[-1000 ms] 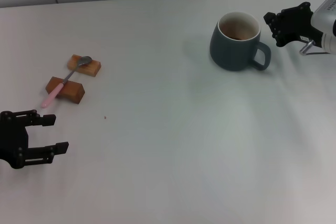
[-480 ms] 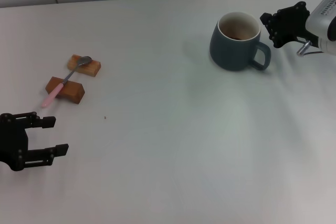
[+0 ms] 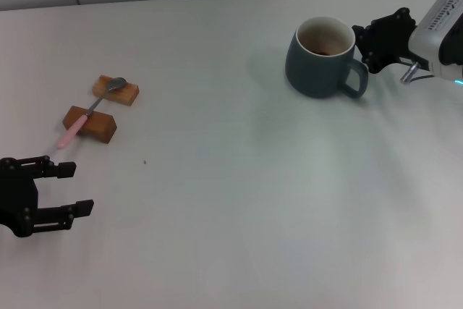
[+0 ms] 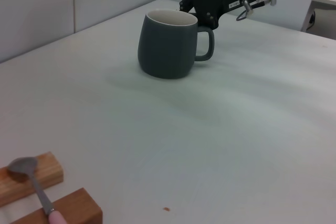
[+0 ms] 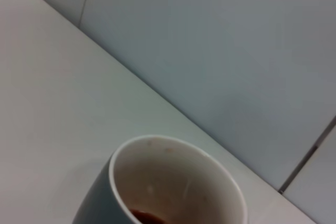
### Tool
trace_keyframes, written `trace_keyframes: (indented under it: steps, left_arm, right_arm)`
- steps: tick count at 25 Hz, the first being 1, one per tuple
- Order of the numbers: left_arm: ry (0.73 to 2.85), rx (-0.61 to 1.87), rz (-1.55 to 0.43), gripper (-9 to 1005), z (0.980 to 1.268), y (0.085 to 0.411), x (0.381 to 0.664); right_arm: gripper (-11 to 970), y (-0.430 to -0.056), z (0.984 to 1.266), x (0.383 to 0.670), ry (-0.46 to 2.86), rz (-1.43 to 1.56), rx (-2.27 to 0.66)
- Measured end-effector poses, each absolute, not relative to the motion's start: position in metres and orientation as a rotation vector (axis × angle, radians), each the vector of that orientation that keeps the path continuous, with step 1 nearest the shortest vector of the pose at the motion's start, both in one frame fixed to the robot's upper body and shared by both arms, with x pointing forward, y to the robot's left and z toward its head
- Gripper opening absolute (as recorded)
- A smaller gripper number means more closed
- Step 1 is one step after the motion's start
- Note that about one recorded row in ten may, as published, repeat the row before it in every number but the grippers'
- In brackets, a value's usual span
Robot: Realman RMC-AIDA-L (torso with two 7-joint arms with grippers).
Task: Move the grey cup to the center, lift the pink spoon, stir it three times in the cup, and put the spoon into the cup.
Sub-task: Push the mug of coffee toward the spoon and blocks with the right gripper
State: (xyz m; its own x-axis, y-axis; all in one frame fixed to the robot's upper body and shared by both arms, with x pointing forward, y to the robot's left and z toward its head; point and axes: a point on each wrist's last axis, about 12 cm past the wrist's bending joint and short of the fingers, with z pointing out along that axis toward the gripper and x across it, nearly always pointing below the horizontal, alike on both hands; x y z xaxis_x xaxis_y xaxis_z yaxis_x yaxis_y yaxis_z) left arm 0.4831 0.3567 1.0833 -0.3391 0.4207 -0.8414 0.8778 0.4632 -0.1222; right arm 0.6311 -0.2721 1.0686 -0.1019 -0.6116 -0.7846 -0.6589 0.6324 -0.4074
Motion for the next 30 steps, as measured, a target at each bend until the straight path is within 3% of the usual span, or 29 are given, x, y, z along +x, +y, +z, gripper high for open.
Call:
trace_keyframes:
  steps: [30]
  left_arm:
    - [1.947, 1.081, -0.744, 739, 1.083, 0.358, 0.483]
  right_arm:
    - [0, -0.251, 1.067, 0.630, 1.735, 0.069, -1.202]
